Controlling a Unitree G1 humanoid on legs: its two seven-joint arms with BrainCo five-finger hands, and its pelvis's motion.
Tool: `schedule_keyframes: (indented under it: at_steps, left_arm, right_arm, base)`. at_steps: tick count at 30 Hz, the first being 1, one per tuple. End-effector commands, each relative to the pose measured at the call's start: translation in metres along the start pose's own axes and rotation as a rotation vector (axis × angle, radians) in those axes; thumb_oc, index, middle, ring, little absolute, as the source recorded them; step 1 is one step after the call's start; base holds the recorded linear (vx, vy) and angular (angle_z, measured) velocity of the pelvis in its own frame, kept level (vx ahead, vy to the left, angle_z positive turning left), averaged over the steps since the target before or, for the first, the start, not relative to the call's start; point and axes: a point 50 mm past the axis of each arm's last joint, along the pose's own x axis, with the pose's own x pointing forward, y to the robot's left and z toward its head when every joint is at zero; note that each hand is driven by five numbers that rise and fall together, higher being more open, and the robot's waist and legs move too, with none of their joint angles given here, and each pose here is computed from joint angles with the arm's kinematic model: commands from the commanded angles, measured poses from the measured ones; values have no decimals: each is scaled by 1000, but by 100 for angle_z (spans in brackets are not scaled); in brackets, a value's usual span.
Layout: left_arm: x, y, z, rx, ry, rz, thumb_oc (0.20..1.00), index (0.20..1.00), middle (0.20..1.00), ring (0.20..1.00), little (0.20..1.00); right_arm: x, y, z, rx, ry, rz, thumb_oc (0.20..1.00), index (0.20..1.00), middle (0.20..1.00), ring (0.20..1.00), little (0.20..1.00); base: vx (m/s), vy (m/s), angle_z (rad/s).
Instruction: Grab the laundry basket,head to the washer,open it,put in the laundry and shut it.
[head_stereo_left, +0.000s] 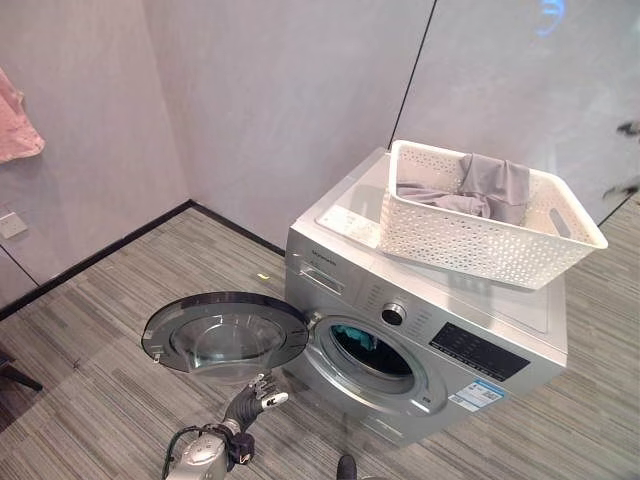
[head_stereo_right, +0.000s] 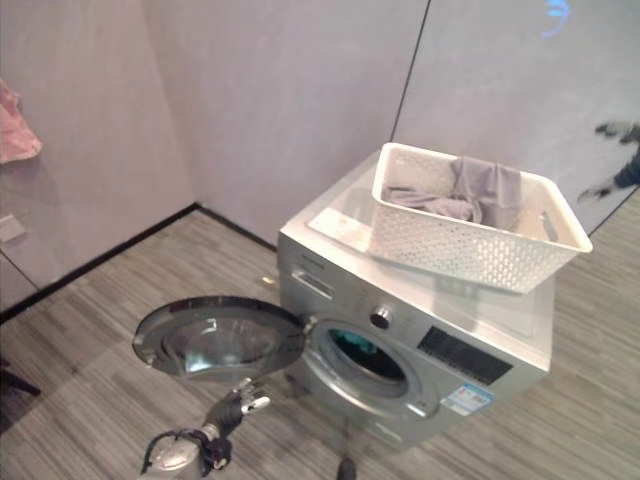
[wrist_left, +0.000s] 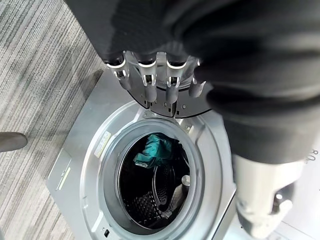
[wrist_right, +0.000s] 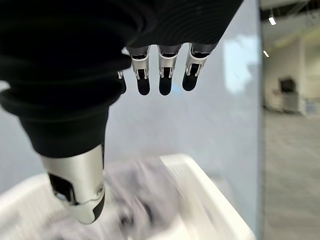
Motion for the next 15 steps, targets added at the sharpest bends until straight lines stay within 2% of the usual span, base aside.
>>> schedule_keyframes:
  at_steps: [1,8,15]
  left_arm:
    - [8,-6,37,50,-164,-71,1000,1000,1000,1000,1000]
    - [7,-8,35,41,-161,-79,1000,1000,1000,1000,1000]
    - [3,-4,32,21,-160,-64,1000,1000,1000,1000,1000]
  right_arm:
    - [-5,-35,13,49,-58,-128,1000,1000,1000,1000,1000]
    - [9,-8,20,85,-83,-45,1000,1000,1000,1000,1000]
    - [17,2,23,100,-78,-19,1000,1000,1000,1000,1000]
  base:
    - [9,-44,-4]
    - [0,-8,1]
    - [-2,-29,8]
